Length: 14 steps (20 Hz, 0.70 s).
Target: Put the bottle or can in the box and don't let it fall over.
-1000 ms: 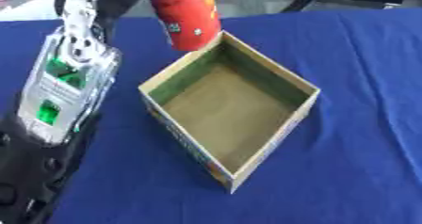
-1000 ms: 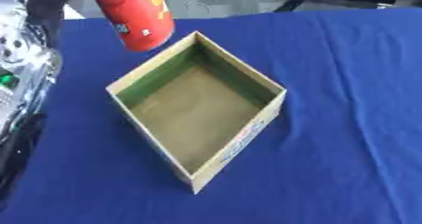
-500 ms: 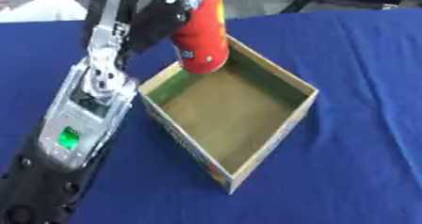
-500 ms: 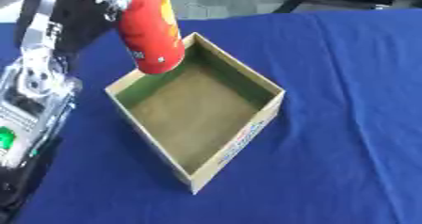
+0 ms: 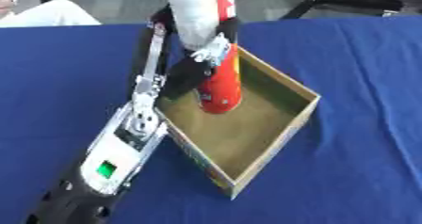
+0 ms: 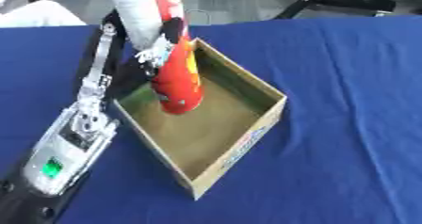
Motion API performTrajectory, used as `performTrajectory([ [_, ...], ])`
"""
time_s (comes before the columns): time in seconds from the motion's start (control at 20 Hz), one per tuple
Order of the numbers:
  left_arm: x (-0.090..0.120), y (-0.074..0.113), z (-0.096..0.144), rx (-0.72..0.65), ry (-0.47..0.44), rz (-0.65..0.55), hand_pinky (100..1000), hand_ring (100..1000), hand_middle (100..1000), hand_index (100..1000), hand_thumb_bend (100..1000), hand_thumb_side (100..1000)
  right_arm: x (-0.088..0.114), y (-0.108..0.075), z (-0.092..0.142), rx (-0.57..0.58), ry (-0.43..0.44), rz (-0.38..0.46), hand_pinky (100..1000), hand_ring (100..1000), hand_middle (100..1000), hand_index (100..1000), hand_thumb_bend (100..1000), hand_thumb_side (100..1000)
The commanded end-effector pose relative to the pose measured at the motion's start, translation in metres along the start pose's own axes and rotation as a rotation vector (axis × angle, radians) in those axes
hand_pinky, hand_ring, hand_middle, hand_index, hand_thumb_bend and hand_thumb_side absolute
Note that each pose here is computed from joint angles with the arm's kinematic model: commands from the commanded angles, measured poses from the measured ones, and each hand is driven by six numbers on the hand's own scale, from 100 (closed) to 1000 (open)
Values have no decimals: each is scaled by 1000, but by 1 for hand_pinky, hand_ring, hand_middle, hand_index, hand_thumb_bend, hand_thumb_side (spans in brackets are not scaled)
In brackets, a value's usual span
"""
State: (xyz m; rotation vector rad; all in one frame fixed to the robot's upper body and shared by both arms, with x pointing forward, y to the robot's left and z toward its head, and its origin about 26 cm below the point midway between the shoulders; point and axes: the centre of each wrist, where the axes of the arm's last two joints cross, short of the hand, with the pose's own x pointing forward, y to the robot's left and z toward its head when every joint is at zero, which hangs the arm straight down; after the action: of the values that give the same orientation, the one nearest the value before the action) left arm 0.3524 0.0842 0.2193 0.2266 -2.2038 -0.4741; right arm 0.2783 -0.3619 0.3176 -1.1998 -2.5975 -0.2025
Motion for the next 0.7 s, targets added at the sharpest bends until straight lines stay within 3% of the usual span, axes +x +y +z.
performTrajectory([
  [0.05,-8,-7,-2,-14,-6,-18,974,675,764,520,100,529,7,-4,-8,-13,-33,-3,831,657,879,582,100,587],
  [0.2,-21,-13,0,-27,12,-51,979,687,790,553,100,457,7,-4,-8,-17,-34,-2,832,655,878,582,100,589],
  [0.45,-28,-17,1,-44,9,-74,988,707,818,591,100,420,6,-4,-7,-19,-28,-3,832,655,879,582,100,597],
  [0.7,-31,-18,5,-64,14,-90,1000,811,994,765,100,334,5,-5,-7,-23,-25,-3,832,653,877,582,100,590],
])
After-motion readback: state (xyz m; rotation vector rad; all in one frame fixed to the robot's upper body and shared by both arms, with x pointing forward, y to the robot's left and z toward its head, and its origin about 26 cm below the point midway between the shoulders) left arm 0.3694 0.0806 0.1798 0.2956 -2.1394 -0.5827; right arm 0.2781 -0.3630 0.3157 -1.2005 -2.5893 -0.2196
